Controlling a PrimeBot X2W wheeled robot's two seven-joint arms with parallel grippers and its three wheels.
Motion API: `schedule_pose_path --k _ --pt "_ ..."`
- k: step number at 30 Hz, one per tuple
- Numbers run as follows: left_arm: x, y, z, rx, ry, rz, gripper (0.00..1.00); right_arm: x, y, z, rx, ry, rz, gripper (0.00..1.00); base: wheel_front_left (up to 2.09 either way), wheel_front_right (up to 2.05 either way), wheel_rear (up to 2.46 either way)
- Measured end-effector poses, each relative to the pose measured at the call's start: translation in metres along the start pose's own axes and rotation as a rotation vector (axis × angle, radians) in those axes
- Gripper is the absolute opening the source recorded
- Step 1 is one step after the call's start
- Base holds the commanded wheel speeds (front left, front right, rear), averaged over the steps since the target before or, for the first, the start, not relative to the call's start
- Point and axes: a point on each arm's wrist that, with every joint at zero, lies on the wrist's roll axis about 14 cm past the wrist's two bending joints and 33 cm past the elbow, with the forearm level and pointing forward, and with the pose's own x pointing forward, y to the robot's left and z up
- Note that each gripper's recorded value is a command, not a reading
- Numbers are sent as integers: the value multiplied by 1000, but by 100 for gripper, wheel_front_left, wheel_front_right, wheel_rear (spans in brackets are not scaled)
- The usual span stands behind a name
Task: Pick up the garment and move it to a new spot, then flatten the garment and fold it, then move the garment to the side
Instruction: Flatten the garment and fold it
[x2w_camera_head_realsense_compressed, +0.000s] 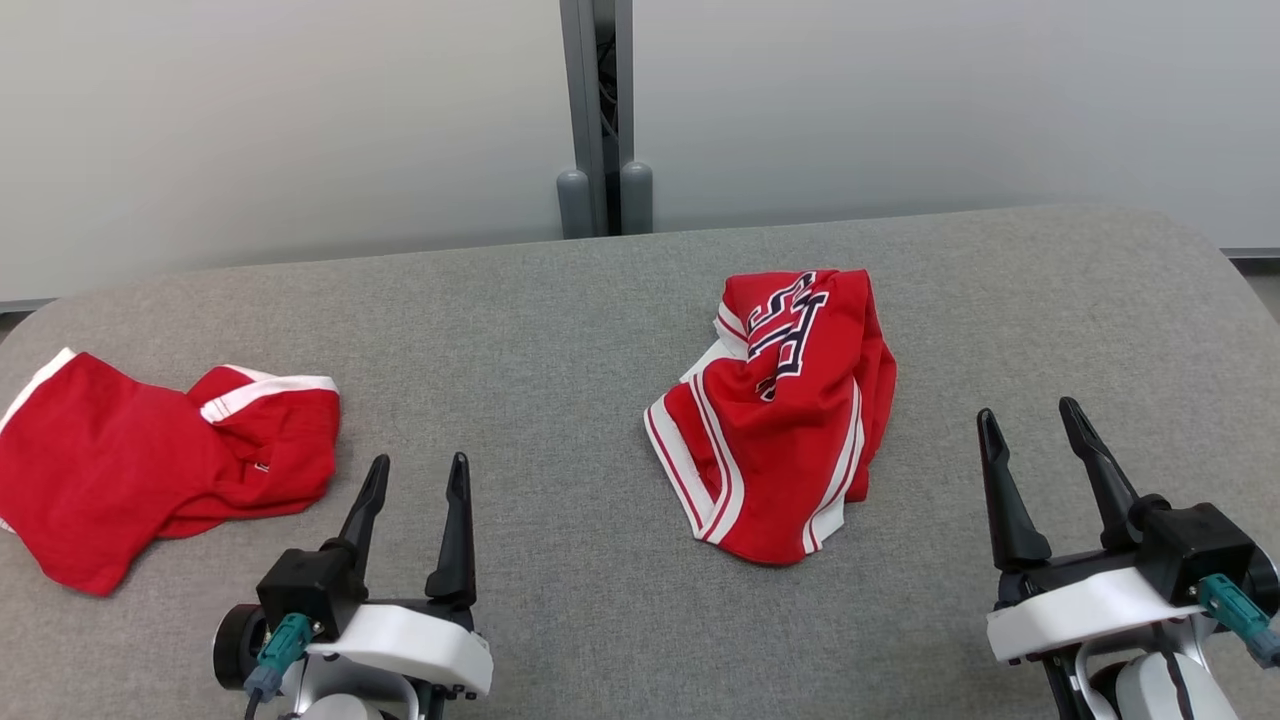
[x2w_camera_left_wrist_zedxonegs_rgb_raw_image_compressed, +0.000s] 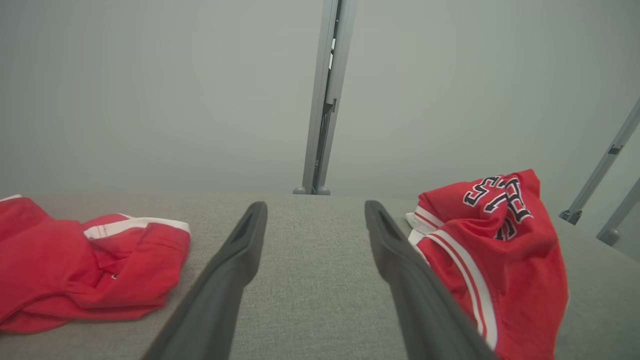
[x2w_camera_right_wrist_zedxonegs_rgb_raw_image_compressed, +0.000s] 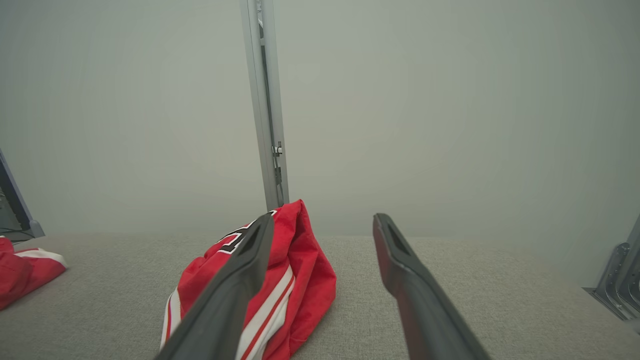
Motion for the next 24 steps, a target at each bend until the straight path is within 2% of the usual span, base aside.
schedule_pose_path --k 5,11,17,24 --pt "0 -16 -14 7 43 -75 100 1 -1 -4 2 10 -4 100 0 0 0" --pt "6 -62 -53 1 184 -278 100 5 -7 -14 5 36 -17 100 0 0 0" --pt "10 -106 -90 43 341 -464 100 7 -17 -25 3 64 -43 100 0 0 0" --pt "10 -139 -118 45 453 -595 100 6 -33 -32 -8 86 -84 100 0 0 0"
